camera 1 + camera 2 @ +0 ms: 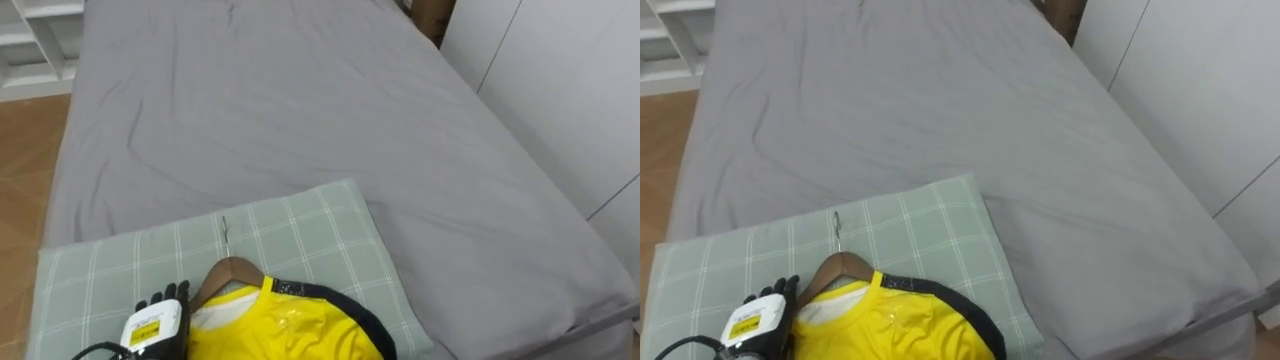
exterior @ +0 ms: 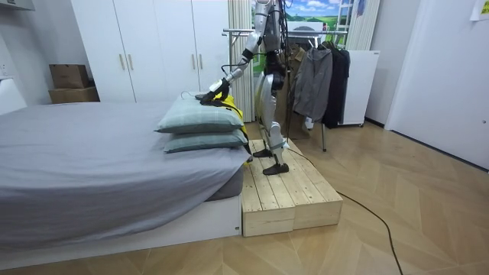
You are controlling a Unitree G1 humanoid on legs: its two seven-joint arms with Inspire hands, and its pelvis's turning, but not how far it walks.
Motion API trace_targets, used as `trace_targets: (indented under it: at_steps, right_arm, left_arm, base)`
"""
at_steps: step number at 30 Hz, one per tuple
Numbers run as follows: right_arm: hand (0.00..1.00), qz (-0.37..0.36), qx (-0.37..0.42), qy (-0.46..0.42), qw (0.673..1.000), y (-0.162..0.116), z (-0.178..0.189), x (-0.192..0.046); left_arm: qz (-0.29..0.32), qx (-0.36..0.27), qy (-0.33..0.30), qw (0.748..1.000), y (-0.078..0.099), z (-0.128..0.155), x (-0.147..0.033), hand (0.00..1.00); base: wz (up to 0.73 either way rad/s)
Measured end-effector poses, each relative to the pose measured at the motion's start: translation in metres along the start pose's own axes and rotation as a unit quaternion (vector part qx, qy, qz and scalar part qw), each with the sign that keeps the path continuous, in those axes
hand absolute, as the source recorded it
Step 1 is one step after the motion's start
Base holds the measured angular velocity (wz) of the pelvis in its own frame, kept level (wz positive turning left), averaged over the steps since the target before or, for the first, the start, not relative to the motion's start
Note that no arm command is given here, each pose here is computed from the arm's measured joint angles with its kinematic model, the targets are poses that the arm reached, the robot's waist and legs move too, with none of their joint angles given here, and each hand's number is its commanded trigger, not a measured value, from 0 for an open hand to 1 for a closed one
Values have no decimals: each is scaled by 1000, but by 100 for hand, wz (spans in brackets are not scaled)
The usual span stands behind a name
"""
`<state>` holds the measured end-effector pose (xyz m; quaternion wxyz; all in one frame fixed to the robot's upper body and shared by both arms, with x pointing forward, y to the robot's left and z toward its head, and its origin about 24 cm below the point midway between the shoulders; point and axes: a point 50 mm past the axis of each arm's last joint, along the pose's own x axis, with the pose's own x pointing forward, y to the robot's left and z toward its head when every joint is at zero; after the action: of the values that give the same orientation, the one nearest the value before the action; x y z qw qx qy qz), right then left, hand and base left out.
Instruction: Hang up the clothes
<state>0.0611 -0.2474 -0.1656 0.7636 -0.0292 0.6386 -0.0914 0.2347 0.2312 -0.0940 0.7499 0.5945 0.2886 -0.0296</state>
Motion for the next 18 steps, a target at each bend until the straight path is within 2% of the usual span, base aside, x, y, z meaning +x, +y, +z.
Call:
trace_targets:
  at_steps: [5, 18]
  right_arm:
    - [0, -8, -14, 10, 1000, 0, -2, 0]
    - [0, -9, -14, 16, 1000, 0, -3, 0]
  left_arm:
    - [-25, -10, 7, 1000, -6, 1, -1, 0]
    - [-33, -10, 9, 999, -1, 4, 2, 0]
  base:
    - [0]
    - [0]
